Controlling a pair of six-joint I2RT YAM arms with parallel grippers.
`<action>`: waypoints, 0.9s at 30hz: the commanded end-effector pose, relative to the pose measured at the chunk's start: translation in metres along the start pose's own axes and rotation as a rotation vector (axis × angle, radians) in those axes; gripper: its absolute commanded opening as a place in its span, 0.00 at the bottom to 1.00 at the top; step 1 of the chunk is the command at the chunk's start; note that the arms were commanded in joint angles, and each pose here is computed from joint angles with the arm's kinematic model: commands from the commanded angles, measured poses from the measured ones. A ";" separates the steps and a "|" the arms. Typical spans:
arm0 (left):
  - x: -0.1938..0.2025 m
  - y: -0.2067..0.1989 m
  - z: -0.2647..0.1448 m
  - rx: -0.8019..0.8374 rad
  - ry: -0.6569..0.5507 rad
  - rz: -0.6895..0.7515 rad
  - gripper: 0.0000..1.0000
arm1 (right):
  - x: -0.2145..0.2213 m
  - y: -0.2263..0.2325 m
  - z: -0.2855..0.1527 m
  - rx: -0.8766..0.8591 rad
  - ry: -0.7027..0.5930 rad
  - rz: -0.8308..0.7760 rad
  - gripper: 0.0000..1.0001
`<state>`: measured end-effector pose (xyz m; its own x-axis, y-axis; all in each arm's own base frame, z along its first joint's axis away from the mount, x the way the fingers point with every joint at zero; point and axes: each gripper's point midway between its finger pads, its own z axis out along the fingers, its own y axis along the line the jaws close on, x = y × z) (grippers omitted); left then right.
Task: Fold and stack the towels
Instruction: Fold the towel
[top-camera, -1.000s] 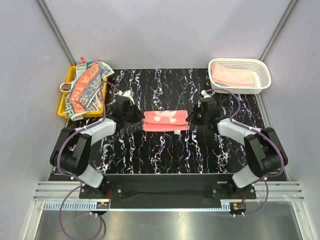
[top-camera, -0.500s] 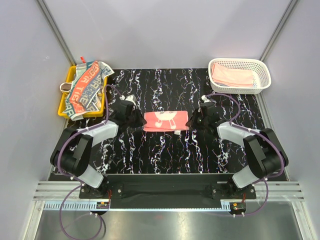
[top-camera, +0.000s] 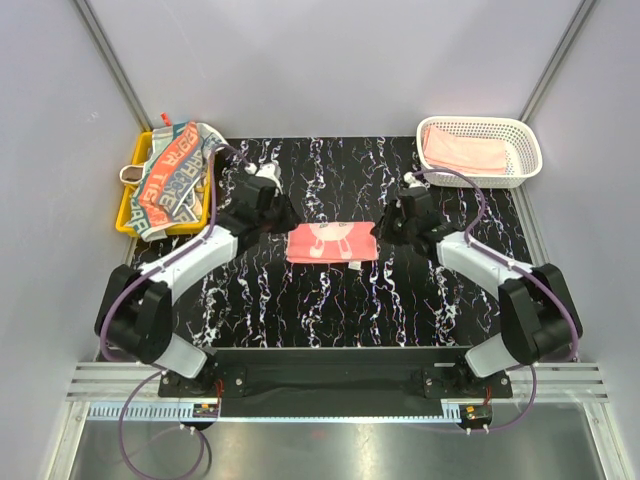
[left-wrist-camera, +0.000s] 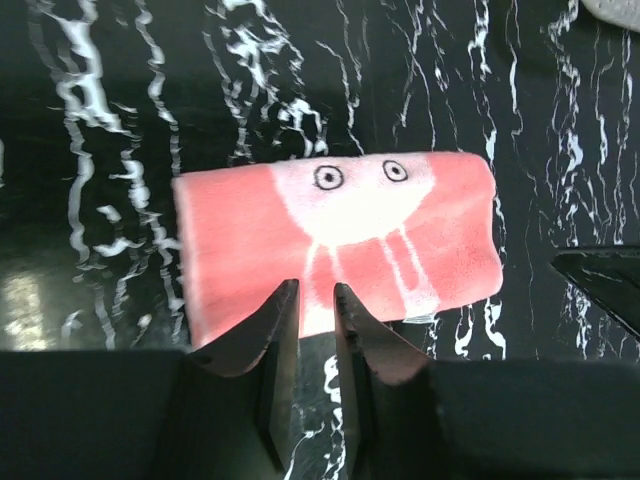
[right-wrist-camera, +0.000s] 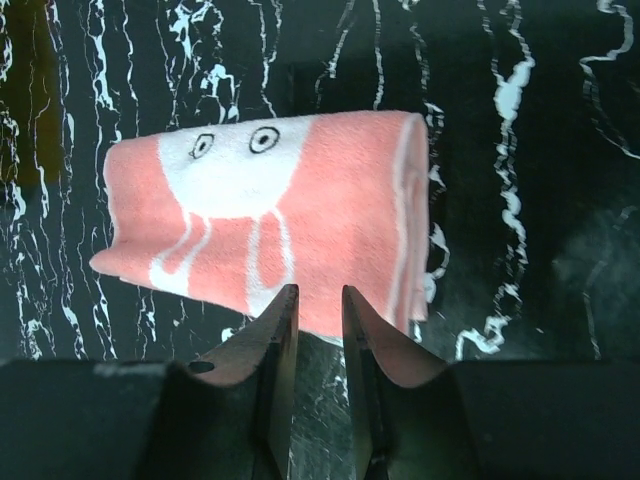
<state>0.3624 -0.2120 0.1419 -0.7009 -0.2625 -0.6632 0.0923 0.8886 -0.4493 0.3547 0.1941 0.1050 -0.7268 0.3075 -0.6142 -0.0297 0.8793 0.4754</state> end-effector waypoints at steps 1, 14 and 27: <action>0.025 -0.001 0.027 0.006 0.086 0.013 0.23 | 0.004 0.018 0.013 -0.018 0.042 -0.019 0.30; 0.102 0.058 0.054 -0.157 0.236 -0.050 0.15 | 0.061 -0.022 0.035 0.077 0.164 0.027 0.29; 0.086 0.046 0.043 -0.126 0.216 -0.029 0.15 | 0.017 -0.025 0.031 0.161 0.075 -0.112 0.60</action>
<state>0.3326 -0.2105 0.0243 -0.8539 -0.2193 -0.4720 -0.0286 0.9253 -0.3782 0.3450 0.1903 0.0552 -0.8005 0.2305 -0.5533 0.0277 0.9363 0.3500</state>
